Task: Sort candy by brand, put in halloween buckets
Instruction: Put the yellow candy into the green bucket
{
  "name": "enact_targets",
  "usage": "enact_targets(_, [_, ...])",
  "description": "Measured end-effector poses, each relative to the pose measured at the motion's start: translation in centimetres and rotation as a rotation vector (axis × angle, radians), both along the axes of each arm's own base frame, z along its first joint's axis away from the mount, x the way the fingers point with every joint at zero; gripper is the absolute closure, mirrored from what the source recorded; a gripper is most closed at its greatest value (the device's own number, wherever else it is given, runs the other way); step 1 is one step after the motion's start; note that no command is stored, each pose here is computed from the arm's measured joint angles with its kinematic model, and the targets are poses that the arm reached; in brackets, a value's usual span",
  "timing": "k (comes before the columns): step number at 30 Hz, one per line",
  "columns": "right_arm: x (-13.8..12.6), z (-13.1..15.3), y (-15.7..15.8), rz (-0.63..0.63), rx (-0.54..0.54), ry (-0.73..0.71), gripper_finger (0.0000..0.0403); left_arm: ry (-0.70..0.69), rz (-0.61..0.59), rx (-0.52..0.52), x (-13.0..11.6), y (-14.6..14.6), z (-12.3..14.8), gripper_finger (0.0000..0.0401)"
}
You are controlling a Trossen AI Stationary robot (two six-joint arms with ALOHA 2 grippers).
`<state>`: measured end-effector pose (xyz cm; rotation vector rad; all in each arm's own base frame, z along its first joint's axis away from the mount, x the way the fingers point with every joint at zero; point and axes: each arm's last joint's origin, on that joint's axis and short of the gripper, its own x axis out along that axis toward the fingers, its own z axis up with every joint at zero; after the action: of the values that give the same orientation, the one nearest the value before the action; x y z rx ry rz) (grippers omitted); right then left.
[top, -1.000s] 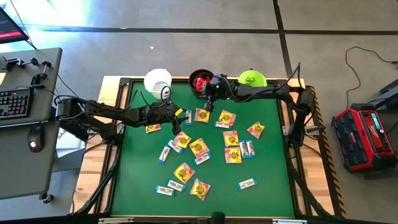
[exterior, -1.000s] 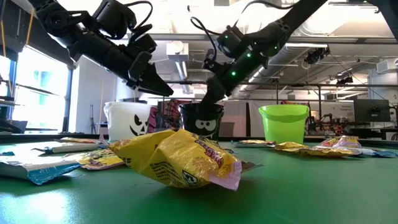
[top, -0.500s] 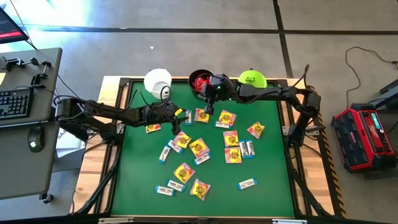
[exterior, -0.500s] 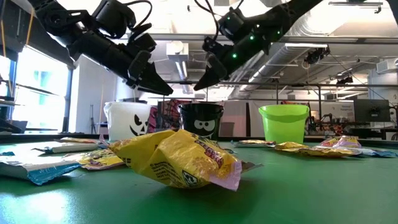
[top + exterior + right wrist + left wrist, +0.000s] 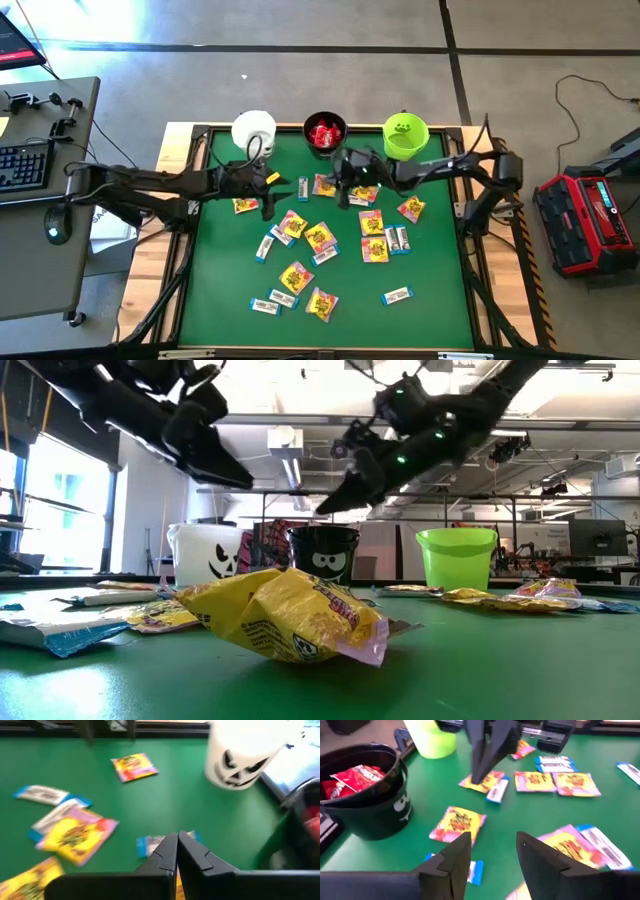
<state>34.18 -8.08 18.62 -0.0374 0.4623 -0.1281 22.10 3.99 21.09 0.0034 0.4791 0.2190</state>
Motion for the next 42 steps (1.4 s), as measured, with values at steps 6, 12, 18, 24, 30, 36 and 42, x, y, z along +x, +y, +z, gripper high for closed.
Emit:
enact_targets(6, [-3.3, -0.5, 3.0, -0.019, 0.03, -0.075, 0.0403, 0.064, -0.043, -0.033, -1.2, -1.4, 0.2, 0.028])
enact_targets(12, [-7.1, 0.0, 6.3, -0.03, 0.048, -0.101, 0.0403, 0.255, -0.1, -0.086, -1.7, -3.5, 0.2, 0.0297])
enact_targets(18, [-9.7, 0.4, 8.4, -0.043, 0.052, -0.122, 0.0403, 0.461, -0.071, -0.126, -2.5, -5.5, -0.1, 0.0315])
enact_targets(24, [-10.6, 0.0, 9.0, -0.093, 0.014, -0.097, 0.0402, 0.727, 0.096, -0.069, -3.2, -6.0, -2.6, 0.0316])
enact_targets(30, [-10.7, -0.3, 8.9, -0.116, -0.001, -0.075, 0.0402, 0.891, 0.245, 0.044, -2.8, -5.8, -5.3, 0.0287])
enact_targets(36, [-10.8, -0.4, 8.9, -0.123, -0.007, -0.063, 0.0402, 1.001, 0.302, 0.103, -2.2, -5.3, -7.4, 0.0244])
enact_targets(42, [-10.8, -0.4, 8.9, -0.137, -0.017, -0.06, 0.0402, 1.066, 0.335, 0.182, -1.9, -5.0, -8.6, 0.0227])
